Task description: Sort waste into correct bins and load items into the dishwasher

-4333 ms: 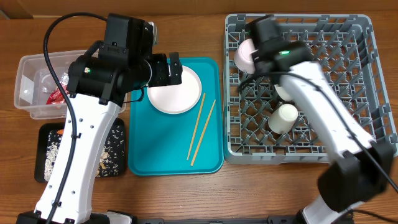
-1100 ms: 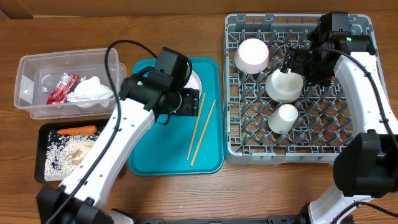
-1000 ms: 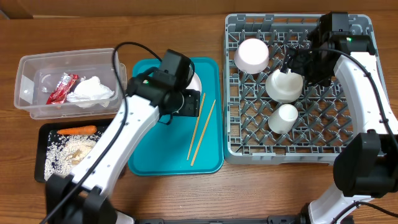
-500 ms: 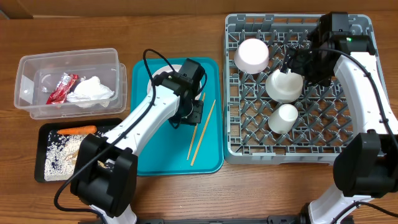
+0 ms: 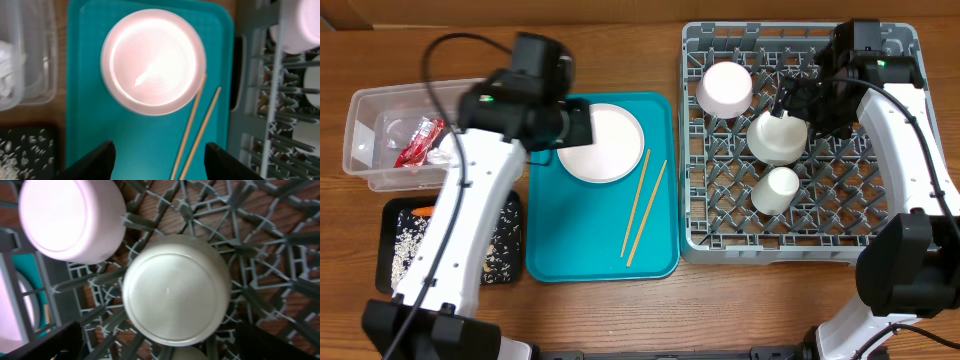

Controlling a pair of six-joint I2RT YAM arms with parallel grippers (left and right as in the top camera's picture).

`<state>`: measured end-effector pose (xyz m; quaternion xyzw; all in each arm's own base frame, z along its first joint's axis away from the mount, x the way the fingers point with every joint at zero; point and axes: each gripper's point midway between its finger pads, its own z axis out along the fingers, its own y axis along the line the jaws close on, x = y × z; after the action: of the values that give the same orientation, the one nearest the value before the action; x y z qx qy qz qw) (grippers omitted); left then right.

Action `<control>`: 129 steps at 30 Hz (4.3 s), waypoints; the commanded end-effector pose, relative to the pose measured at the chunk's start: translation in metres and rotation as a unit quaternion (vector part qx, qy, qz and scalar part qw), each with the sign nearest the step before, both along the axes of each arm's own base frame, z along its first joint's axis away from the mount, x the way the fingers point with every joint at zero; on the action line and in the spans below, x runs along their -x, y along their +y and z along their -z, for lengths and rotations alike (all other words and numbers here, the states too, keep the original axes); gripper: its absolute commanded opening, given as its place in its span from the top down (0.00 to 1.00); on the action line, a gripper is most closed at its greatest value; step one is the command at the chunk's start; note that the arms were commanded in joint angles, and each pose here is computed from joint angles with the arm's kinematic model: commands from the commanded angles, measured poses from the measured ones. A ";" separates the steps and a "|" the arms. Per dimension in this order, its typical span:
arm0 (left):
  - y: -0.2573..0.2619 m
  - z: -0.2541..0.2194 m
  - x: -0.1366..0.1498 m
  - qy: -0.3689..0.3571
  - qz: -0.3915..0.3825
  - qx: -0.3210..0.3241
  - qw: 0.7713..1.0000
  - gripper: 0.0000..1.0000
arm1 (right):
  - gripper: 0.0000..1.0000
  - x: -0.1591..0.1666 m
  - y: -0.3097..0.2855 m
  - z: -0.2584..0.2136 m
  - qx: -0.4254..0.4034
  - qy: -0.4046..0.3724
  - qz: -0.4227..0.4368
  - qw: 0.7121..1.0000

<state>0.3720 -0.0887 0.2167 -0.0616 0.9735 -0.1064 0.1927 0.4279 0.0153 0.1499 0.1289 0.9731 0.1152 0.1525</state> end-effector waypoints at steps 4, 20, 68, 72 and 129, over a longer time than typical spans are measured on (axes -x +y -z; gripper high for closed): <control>0.053 0.009 0.013 0.049 -0.060 -0.003 0.997 0.24 | 0.00 0.017 0.064 -0.030 -0.194 0.017 -0.058 0.979; 0.077 0.012 0.019 0.064 -0.093 -0.007 0.994 0.00 | 0.17 0.065 0.212 -0.061 -0.318 0.057 -0.204 0.924; 0.088 0.014 0.020 0.066 -0.105 -0.040 0.991 0.00 | 0.40 0.124 0.307 0.018 0.015 -0.033 -0.039 0.999; 0.088 0.014 0.020 0.066 -0.105 -0.040 0.991 0.00 | 0.43 0.130 0.299 0.034 0.020 -0.014 -0.014 1.000; 0.088 0.014 0.020 0.066 -0.105 -0.040 0.991 0.00 | 0.67 0.112 0.290 0.147 0.057 0.063 0.020 0.996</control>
<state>0.3506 -0.0001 0.2024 -0.1715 0.9743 -0.0481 0.1378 0.3170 0.3043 0.0088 0.1426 0.9831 0.0512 0.1030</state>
